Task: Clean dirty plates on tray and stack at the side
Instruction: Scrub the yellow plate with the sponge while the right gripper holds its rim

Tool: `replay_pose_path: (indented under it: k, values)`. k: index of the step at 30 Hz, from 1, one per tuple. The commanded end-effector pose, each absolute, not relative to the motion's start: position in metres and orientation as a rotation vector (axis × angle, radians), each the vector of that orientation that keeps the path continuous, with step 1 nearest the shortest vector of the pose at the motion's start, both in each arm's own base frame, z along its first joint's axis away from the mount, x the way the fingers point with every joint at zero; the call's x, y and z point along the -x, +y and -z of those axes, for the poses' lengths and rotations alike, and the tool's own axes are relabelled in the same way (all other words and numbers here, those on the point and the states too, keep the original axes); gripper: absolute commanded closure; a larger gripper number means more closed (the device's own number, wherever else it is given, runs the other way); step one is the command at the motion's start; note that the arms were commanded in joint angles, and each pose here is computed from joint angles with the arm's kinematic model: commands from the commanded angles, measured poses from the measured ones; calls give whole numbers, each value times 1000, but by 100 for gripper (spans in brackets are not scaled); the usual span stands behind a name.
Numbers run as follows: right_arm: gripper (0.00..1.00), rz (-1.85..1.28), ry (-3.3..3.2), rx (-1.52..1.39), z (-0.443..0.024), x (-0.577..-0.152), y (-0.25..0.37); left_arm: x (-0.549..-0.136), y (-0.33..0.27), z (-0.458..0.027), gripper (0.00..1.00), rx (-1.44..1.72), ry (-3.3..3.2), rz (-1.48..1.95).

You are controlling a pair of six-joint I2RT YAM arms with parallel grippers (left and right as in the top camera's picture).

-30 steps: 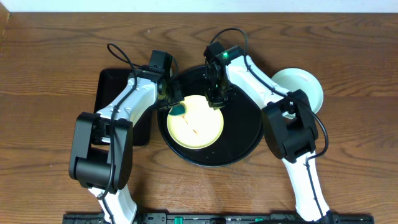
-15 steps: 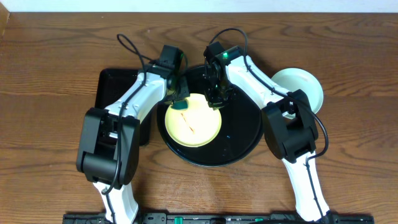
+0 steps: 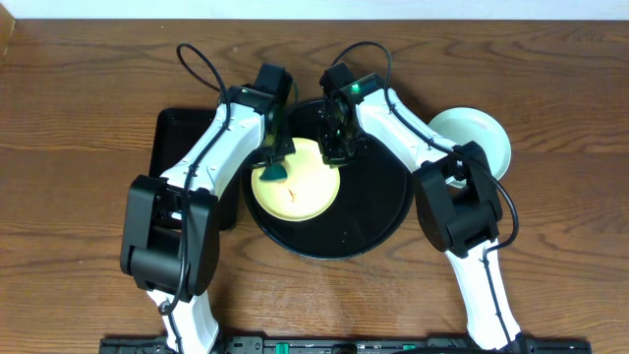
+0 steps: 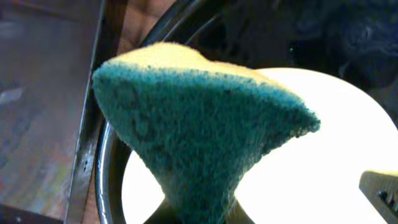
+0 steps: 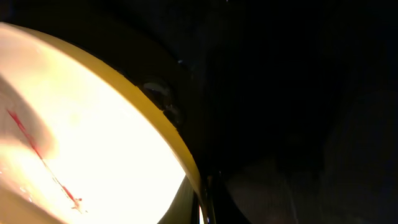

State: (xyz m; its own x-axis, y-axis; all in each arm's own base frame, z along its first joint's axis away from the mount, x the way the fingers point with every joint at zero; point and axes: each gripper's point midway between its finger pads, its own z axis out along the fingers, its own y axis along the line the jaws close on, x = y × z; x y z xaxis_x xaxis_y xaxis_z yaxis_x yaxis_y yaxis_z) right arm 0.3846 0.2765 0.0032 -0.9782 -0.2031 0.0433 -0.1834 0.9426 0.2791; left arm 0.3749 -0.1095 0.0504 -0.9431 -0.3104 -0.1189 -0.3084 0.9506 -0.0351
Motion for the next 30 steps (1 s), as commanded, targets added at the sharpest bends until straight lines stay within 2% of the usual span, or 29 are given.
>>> replay_pose_path:
  k: [1, 9, 21, 26, 30]
  values:
    - [99, 320, -3037, -249, 23, -385, 270, -370, -110, -52, 92, 552, 2956, 30]
    - [99, 319, -3036, -251, 23, -384, 270, -375, -130, -30, 92, 503, 2926, 107]
    - [99, 320, -3036, -257, 23, -384, 270, -351, -141, -15, 92, 537, 3012, 125]
    - [99, 320, -3036, -263, 23, -384, 270, -339, -179, -20, 92, 285, 3100, 427]
    - [99, 320, -3035, -274, 23, -383, 272, -345, -176, -19, 92, 215, 3071, 365]
